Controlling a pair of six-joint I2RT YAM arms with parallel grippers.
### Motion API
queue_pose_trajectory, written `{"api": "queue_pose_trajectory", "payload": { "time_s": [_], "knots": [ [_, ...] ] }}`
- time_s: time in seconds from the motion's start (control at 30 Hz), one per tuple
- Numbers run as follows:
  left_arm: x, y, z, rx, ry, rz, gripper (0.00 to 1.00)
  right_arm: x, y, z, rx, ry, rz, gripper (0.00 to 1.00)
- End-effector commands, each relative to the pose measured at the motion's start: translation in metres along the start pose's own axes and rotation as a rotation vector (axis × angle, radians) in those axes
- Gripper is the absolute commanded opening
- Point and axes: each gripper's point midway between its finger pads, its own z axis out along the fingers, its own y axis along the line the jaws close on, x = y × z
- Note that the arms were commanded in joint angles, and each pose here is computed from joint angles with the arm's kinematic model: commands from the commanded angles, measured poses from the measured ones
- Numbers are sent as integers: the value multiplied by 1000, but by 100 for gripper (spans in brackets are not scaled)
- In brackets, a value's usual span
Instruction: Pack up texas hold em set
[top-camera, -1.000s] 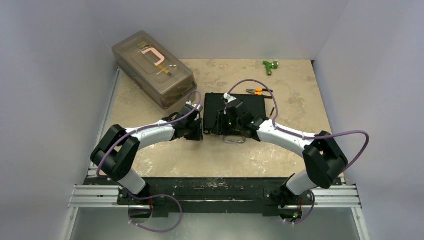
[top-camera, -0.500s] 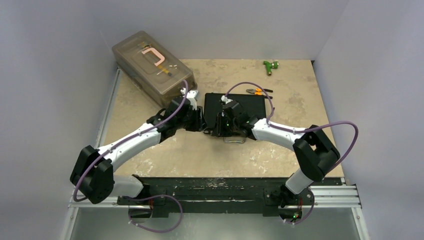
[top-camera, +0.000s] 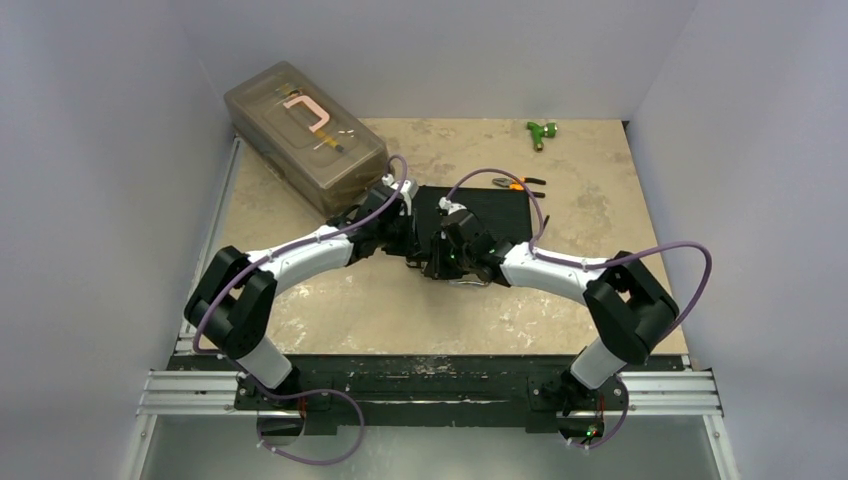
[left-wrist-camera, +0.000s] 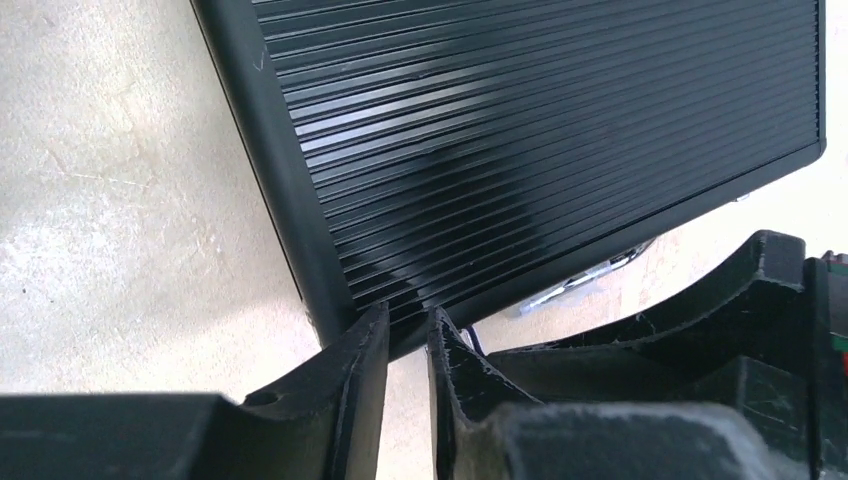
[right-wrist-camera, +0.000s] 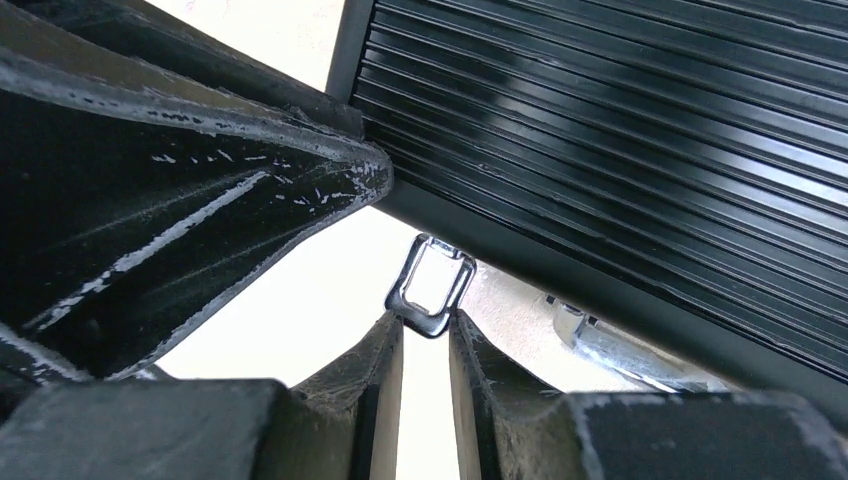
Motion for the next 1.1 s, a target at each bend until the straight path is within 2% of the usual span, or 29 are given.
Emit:
{"api": "queue_pose_trajectory", "payload": {
  "time_s": [0.0,0.2,0.43,0.63,0.8,1.07],
  "knots": [
    [19,19,8,-44,2,-16,19,2,0,10,15,-69,-65,20],
    [42,31,12,-65,31,-48,18,11,-22,24,130,-151,-190,19],
    [45,34,13,-75,39,-48,18,8,-37,21,231,-209,-251,20],
    [45,33,13,-73,44,-48,19,6,-22,5,154,-240,-261,21],
    [46,34,12,-75,42,-44,19,5,-2,-9,55,-269,-195,20],
    [46,34,11,-73,50,-48,19,-2,8,9,53,-267,-182,9]
  ]
}}
